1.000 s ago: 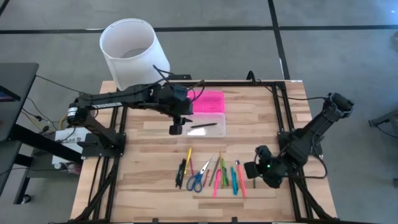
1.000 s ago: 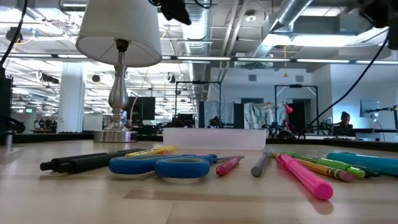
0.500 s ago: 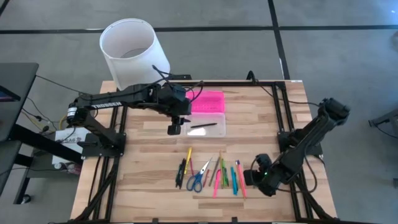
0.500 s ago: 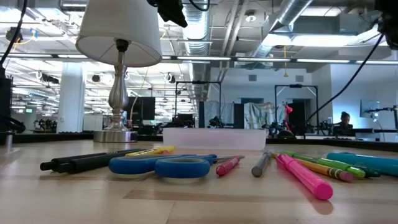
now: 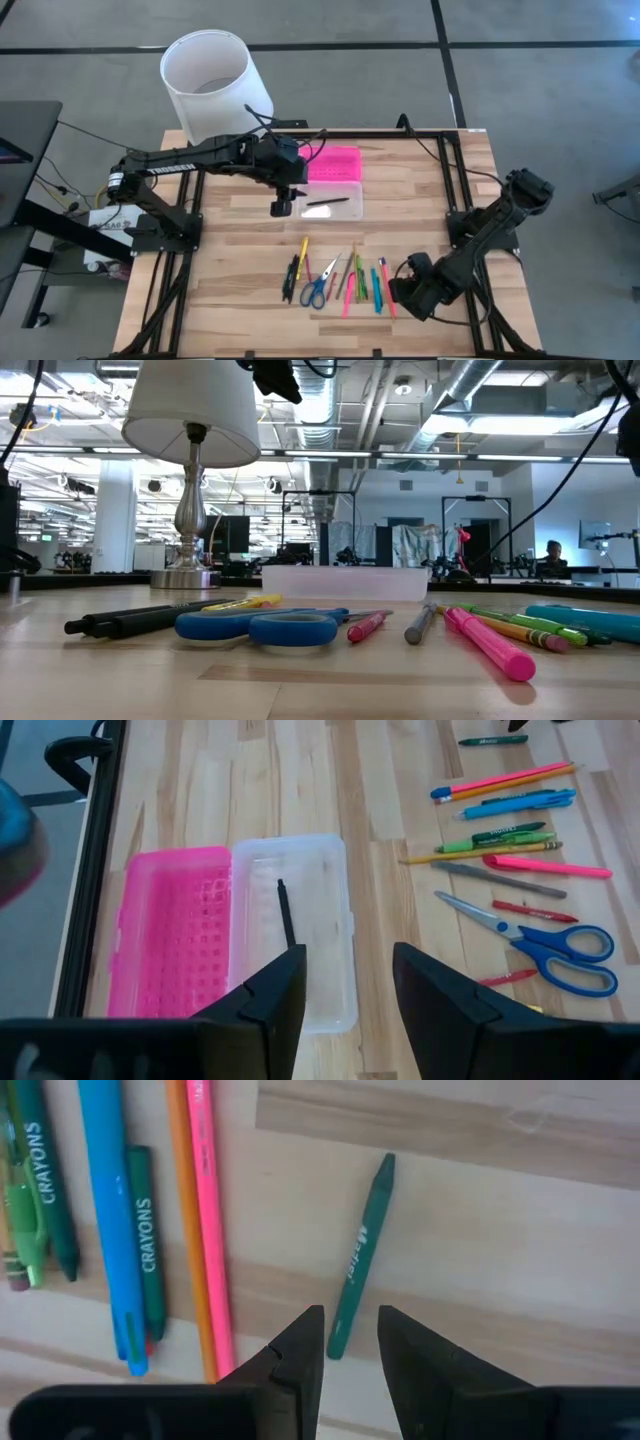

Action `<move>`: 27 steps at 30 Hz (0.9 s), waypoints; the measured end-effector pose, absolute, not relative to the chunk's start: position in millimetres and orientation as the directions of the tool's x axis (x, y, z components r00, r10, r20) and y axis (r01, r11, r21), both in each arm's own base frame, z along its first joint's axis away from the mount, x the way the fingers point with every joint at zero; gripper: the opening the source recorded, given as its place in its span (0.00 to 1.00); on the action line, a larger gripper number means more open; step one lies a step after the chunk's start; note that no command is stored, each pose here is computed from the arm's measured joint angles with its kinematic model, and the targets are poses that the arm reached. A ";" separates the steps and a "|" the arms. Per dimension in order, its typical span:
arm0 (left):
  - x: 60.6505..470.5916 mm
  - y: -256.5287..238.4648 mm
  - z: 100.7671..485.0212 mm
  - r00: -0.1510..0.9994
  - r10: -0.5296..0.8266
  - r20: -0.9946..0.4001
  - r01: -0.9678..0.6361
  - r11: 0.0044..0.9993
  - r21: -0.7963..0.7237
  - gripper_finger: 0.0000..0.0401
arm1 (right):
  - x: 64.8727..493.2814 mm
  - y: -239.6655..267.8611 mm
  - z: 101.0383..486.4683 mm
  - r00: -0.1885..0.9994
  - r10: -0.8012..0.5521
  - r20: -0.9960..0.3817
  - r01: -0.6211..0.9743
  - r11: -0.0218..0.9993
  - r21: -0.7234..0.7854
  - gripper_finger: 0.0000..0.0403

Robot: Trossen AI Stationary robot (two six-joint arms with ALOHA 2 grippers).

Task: Pick & place school supplies into a supply box
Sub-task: Put the right green crayon into the pink supply box

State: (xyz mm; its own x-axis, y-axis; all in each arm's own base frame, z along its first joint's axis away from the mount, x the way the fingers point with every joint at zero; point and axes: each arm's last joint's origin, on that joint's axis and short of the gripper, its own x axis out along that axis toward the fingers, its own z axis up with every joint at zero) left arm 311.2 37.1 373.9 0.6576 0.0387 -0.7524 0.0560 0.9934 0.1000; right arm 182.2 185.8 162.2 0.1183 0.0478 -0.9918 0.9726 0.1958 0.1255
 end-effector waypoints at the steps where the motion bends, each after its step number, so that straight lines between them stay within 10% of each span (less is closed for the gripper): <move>1: 311.3 37.1 374.0 0.658 0.039 -0.752 0.054 0.994 0.098 0.36 | 183.0 185.2 160.6 0.113 0.042 -0.993 0.974 0.194 0.119 0.23; 27: 311.1 30.3 373.2 0.649 0.024 -0.760 0.057 0.995 0.081 0.36 | 189.9 174.2 133.8 0.035 0.015 -0.999 0.981 0.192 0.037 0.23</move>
State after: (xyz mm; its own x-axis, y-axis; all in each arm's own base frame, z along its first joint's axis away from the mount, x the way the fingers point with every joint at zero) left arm 311.1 30.3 373.2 0.6492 0.0242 -0.7603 0.0574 0.9951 0.0808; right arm 189.9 174.2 133.8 0.0347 0.0148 -0.9993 0.9807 0.1922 0.0369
